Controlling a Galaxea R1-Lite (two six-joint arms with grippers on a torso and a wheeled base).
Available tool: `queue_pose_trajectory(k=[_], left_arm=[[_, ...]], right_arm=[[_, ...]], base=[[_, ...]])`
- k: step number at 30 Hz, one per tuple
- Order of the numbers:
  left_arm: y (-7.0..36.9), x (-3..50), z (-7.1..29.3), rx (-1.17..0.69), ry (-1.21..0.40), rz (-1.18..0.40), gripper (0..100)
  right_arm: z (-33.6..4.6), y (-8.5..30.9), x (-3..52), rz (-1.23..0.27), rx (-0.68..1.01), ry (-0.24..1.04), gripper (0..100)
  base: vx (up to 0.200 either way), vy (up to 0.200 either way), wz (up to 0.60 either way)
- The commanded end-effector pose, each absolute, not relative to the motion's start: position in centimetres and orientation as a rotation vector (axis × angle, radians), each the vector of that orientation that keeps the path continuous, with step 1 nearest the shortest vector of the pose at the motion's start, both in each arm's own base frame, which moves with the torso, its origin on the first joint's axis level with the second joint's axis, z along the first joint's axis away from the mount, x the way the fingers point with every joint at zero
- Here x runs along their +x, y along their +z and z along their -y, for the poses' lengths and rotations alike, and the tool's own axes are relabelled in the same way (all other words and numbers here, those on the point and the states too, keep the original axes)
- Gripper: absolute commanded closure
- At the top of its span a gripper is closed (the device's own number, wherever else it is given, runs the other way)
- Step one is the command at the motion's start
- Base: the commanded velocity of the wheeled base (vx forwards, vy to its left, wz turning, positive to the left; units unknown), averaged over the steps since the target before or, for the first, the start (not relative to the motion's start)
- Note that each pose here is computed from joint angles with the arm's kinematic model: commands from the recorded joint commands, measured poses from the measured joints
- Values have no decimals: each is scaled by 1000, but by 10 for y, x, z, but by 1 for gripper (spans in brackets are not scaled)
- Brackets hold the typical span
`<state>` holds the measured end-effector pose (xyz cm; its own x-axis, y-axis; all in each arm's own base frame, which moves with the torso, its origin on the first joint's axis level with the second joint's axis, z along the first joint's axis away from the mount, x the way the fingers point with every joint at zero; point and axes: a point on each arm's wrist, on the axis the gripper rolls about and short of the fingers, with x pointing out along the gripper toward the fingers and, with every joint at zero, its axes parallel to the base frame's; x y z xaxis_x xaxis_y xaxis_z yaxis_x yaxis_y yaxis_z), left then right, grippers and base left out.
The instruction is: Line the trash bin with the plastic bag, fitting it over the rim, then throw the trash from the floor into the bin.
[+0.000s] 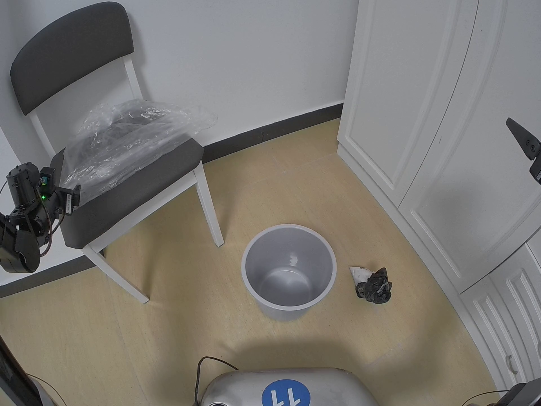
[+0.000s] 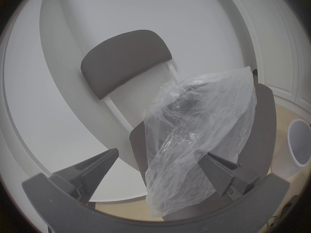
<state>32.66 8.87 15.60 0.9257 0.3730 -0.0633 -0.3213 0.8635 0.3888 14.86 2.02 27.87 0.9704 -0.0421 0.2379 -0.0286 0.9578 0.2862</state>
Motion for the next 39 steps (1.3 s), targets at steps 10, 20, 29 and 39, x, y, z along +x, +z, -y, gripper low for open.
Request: queue_pose_trajectory(k=[10, 20, 29, 39], left_arm=[[149, 332, -90, 382, 360, -154, 100], [143, 323, -86, 337, 334, -178, 100], [178, 297, -50, 209, 224, -97, 100], [168, 295, -91, 238, 349, -167, 100]], right_arm=[[-20, 279, 148, 246, 293, -5, 0], [-21, 278, 149, 242, 292, -5, 0], [-27, 272, 155, 203, 308, 27, 0], [-29, 272, 155, 202, 313, 37, 0]], base=[[0, 0, 0], [0, 0, 0], [0, 0, 0], [0, 0, 0]])
